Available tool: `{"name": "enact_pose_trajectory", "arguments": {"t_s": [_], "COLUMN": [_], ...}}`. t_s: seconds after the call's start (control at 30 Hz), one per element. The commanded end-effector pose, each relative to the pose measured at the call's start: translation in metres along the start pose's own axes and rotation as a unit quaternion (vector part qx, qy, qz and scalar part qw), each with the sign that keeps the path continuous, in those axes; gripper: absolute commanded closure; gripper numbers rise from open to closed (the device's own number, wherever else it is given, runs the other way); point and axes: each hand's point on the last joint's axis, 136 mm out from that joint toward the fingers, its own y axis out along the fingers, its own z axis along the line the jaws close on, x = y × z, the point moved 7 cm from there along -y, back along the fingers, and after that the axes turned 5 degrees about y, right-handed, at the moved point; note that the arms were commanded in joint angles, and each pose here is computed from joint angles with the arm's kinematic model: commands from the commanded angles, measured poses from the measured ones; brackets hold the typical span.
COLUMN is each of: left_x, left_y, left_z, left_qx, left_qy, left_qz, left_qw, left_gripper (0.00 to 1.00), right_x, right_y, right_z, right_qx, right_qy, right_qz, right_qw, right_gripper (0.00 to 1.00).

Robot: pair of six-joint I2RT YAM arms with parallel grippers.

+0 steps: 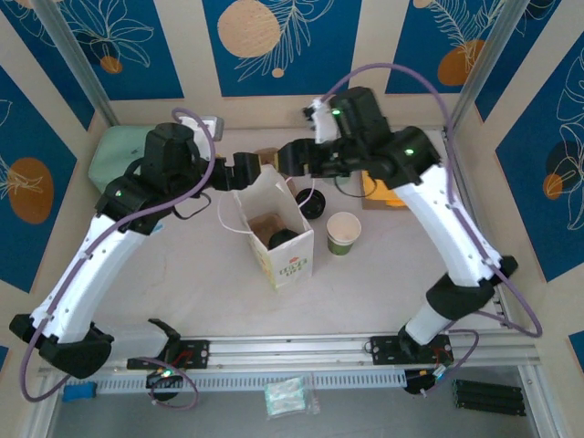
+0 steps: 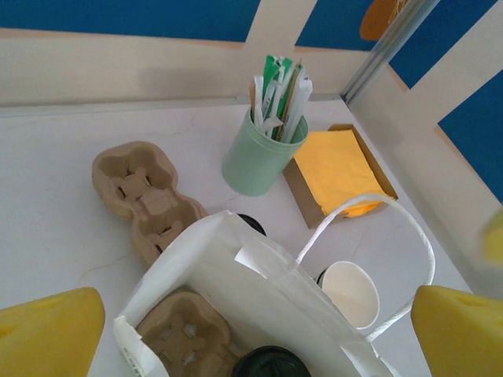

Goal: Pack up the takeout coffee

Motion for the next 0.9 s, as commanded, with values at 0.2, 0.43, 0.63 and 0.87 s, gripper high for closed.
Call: {"name": "enact_pose_trajectory", "arguments": {"t_s": [0.2,0.43,0.63,0.87], "left_x": [0.021,0.027,0.028,0.028], "left_y": [0.012,0.031,0.046,0.054], "left_z": [-0.027,-0.053,-0.069,-0.070], "left_qx": [-0.057,-0.078,-0.088,-0.086], "left_qy": [0.010,0.036,0.050,0.050], "left_qz": [-0.013,-0.006,0.002,0.004], "left_qw": [0.998,0.996,0.995,0.995], "left_gripper": [0.01,0.01,0.00,0.01], "right_x": [0.007,0.008,0.007,0.001], "right_y": [-0.036,-0.041,-0.041,-0.033], "right_z": [-0.062,-0.129,-0.183,-0.247], "right_qx": [0.006,-0.028,-0.056,-0.105], "right_qy": [0.088,0.177,0.249,0.327], "right_qz": [-0.049,-0.074,-0.093,-0.108], "right_qw": [0.995,0.981,0.962,0.933], "right_gripper": [0.39,0.39,0.39,0.39]}}
